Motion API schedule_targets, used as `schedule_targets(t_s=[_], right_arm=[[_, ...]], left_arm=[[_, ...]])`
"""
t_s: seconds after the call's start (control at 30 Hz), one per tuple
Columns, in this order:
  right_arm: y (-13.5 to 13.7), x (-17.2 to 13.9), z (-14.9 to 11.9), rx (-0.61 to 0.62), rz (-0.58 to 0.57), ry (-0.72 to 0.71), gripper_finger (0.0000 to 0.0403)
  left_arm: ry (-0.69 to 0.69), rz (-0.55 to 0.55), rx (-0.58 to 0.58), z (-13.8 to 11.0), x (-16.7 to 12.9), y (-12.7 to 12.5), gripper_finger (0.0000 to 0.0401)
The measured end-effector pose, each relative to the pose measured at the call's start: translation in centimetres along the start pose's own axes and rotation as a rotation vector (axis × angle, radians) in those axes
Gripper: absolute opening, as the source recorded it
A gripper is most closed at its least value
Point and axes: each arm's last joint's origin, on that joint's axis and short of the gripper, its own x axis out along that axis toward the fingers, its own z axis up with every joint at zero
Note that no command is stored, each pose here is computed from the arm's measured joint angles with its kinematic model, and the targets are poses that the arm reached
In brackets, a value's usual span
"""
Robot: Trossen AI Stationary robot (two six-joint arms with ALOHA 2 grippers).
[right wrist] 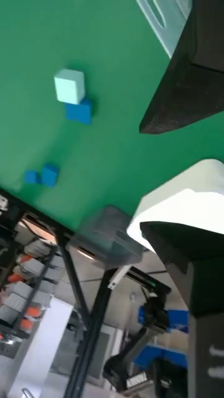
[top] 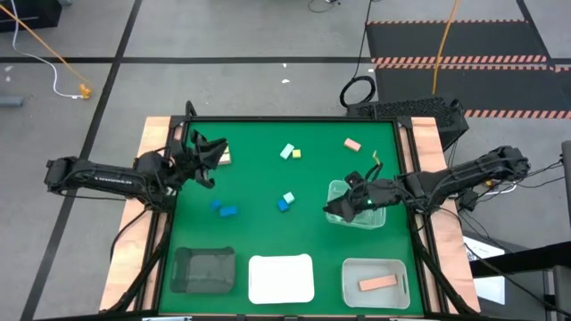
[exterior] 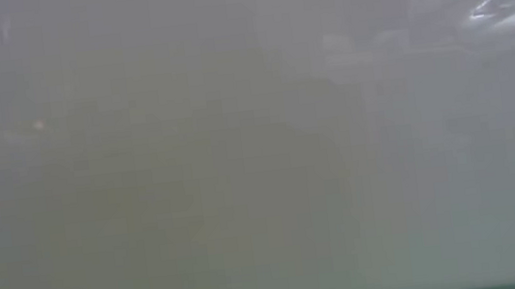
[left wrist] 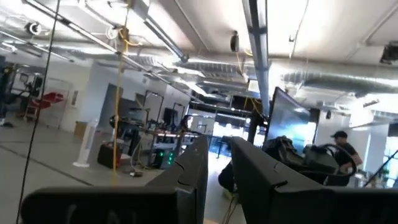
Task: Sort & place blocks by color
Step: Put the left green block into the black bin
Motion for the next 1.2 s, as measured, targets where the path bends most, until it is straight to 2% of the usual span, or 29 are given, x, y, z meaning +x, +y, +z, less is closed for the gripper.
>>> schedule_targets(t_s=[0.13, 0.37, 0.53, 0.67, 0.8, 0.9, 1.03, 1.2], right_arm=[[-0.3, 0.1, 0.6, -0.004, -0.013, -0.024, 0.0231], [-0.7, 0.1, 1.6, -0.005, -0.045, -0.105, 0.0231], [-0.3, 0.1, 2.7, -0.048, 0.010, -0.175, 0.0231], [0.1, 0.0, 3.7, -0.095, 0.064, -0.245, 0.0231], [0.3, -0.1, 4.6, -0.130, 0.095, -0.304, 0.0231], [0.3, -0.2, 5.0, -0.135, 0.101, -0.327, 0.0231], [0.2, -0.3, 5.3, -0.175, 0.097, -0.344, 0.0231], [0.1, -0.3, 5.5, -0.208, 0.086, -0.353, 0.0231]], left_arm=[[0.020, 0.082, -0.007, -0.1, 0.1, 0.2, 0.0072], [0.032, 0.331, -0.051, -0.5, -0.1, 0.9, 0.0072], [0.135, 0.323, 0.086, -1.0, 0.1, 0.9, 0.0072], [0.263, 0.362, 0.133, -0.5, 1.0, 0.9, 0.0072], [0.297, 0.513, 0.008, 0.7, 1.9, 1.3, 0.0072], [0.289, 0.582, -0.078, 1.8, 2.3, 1.6, 0.0072], [0.265, 0.603, -0.126, 2.4, 2.7, 1.8, 0.0072], [0.206, 0.578, -0.199, 2.9, 2.9, 1.5, 0.0072]])
